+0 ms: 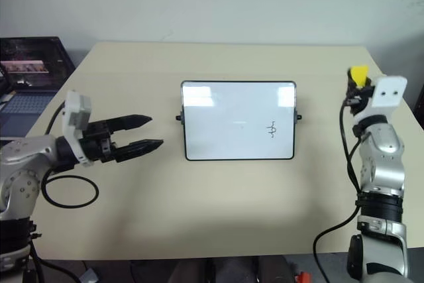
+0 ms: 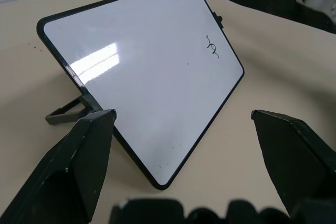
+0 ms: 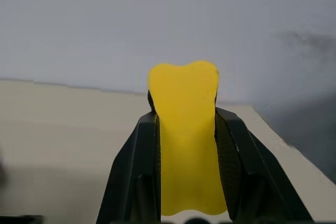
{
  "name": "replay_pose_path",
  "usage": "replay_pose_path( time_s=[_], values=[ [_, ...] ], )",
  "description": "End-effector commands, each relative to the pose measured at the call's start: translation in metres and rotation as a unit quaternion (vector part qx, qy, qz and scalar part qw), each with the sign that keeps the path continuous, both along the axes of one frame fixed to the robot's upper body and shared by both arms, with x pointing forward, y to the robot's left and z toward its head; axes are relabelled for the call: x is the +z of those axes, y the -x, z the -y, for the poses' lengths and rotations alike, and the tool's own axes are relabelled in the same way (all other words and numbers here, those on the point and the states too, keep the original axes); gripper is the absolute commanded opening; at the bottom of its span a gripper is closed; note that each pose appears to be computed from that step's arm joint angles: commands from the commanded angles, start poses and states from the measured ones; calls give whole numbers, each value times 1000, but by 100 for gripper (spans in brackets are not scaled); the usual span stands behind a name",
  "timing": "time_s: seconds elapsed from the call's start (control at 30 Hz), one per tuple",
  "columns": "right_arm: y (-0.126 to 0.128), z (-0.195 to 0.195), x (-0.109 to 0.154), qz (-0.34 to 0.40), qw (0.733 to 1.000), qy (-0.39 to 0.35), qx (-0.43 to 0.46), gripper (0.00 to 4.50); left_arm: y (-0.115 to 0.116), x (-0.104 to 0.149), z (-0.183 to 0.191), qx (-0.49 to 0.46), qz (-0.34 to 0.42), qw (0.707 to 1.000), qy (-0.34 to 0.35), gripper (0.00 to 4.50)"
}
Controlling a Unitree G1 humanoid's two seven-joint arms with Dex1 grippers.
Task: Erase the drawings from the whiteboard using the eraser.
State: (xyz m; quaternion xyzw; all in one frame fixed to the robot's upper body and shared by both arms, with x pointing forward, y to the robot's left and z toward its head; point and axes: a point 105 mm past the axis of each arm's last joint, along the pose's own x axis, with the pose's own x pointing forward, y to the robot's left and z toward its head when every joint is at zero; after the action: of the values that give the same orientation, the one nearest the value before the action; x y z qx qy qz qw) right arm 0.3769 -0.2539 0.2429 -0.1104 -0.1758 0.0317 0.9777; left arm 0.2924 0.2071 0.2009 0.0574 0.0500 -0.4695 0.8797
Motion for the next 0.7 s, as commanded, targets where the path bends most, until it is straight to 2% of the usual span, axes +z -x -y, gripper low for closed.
replay_pose_path(
  time_s=[0.03,0.23,0.33,0.5,0.7],
  values=[
    [11,-47,27,28,996,22,82,107,2,10,-1,-2,21,1000,-6,450],
    [24,-106,-1,-27,984,42,171,107,1,9,3,-11,18,1000,-5,450],
    [21,-111,-19,-52,985,56,155,107,1,10,2,-10,19,1000,-6,450],
    [19,-120,-27,-68,985,47,153,107,0,11,2,-9,19,1000,-7,450],
    [16,-135,-48,-103,982,50,153,107,0,11,3,-8,21,1000,-7,450]
  ],
)
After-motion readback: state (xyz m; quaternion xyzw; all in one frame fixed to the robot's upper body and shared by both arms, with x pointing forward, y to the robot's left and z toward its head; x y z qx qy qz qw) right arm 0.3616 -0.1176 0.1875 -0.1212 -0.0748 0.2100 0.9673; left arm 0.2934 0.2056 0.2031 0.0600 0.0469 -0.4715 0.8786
